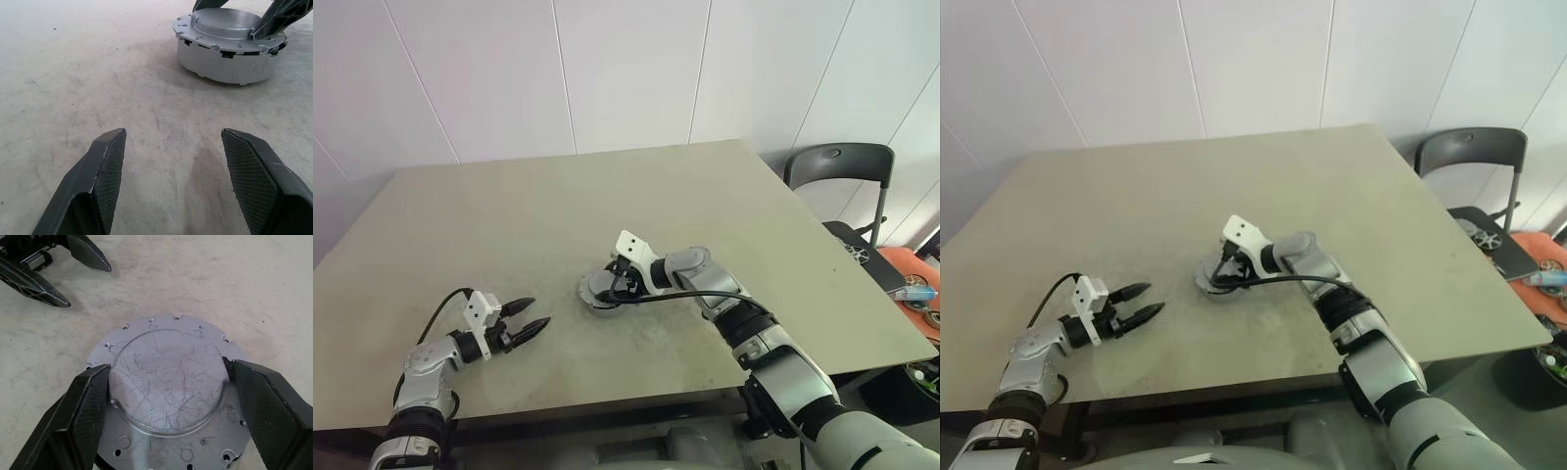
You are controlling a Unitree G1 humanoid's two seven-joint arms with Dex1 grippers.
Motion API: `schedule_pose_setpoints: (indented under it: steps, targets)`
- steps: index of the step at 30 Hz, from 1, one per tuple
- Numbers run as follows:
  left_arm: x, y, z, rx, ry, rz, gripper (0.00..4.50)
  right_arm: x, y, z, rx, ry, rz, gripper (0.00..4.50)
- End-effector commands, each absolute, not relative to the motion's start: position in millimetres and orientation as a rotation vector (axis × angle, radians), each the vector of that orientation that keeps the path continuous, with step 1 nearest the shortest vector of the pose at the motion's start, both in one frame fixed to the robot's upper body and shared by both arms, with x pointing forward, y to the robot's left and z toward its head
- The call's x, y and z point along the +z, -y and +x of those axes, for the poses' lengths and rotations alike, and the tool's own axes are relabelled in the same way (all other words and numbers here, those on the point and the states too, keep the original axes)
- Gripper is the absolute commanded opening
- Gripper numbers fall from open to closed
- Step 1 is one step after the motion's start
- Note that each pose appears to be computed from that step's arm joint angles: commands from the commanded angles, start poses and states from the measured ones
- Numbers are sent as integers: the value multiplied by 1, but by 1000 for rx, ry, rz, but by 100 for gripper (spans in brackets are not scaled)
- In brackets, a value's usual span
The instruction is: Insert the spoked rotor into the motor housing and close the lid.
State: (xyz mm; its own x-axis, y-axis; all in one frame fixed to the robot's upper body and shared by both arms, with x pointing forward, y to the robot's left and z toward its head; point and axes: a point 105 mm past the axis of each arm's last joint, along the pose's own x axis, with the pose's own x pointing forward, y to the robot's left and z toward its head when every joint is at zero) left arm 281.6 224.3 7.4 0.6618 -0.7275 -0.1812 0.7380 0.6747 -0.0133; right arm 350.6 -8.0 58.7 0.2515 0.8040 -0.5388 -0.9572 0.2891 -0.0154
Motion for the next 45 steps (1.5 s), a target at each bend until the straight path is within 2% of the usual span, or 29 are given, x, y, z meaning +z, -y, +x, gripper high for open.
schedule_pose_setpoints:
  steps: [1,7,15,19,32,33,36,37,42,45]
  targets:
    - [-1,-221,277,-847,-214,57,330,22,25,333,1260,-673,-471,369]
    - [0,-220,278,-849,-211,55,330,34,26,331,1293,-653,-419,369]
    - [1,-220,279,-850,-207,57,330,35,40,338,1260,-665,-449,369]
    - [2,-221,280,-847,-206,58,330,33,44,355,1152,-635,-482,369]
    - [5,-221,281,-847,-186,72,330,28,44,353,1165,-658,-500,369]
    - [9,-222,283,-838,-164,72,330,28,44,353,1167,-657,-499,369]
    - [81,-186,307,-857,-6,77,330,29,44,353,1169,-654,-500,369]
    - [93,-177,313,-861,9,78,330,29,44,354,1168,-654,-501,369]
    - [79,-178,330,-839,8,76,330,29,45,354,1166,-655,-502,369]
    - [90,-159,333,-892,44,74,272,30,46,355,1161,-653,-504,366]
